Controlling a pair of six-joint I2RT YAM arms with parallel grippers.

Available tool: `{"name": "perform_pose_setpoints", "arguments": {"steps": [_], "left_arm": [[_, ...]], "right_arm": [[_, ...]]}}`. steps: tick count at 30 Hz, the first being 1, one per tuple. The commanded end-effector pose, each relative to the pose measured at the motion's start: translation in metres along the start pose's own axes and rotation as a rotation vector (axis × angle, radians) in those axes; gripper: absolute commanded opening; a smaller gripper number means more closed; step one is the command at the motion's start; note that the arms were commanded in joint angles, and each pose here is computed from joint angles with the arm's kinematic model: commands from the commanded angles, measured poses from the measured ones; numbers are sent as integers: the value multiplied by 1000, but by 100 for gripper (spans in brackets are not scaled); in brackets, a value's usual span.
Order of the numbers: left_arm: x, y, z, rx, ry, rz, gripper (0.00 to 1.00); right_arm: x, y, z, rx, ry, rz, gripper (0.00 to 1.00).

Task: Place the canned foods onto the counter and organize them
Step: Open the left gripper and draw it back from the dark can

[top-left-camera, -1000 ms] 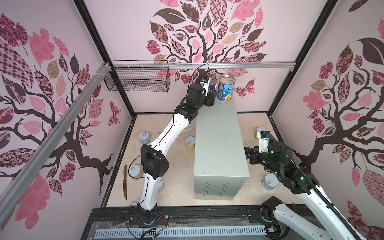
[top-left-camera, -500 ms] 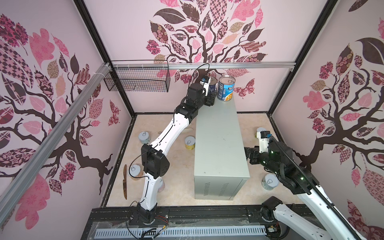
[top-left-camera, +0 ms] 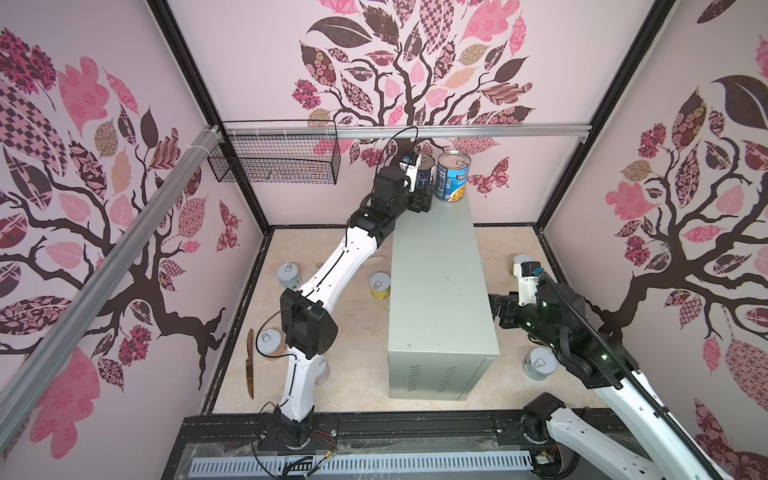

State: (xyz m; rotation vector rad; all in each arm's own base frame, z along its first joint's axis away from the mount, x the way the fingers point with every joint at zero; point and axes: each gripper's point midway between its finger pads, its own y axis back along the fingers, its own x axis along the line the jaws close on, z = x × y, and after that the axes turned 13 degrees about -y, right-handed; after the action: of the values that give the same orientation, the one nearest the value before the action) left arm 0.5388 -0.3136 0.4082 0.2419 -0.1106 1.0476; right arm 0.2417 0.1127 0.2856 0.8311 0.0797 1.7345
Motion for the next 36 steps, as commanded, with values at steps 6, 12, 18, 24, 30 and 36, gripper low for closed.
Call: {"name": "perform_pose_setpoints", "arguments": {"steps": [6, 12, 18, 24, 30, 36], "left_arm": [[13, 50, 50, -92, -6, 23, 95], [22, 103, 62, -106, 62, 52, 98], [31, 178, 54, -64, 167, 87, 98], [19, 249, 15, 11, 262, 54, 98], [11, 302, -57, 124, 316, 79, 98], [-9, 317, -154, 355, 376, 84, 98]], "right_arm": [[22, 15, 18, -43, -3, 79, 100], [9, 13, 25, -116, -29, 24, 100], [-14, 3, 33, -174, -38, -109, 100], [-40, -5, 40, -213, -99, -186, 100], [-71, -27, 37, -221, -244, -222, 100], [-104, -60, 27, -265, -304, -335, 100]]}}
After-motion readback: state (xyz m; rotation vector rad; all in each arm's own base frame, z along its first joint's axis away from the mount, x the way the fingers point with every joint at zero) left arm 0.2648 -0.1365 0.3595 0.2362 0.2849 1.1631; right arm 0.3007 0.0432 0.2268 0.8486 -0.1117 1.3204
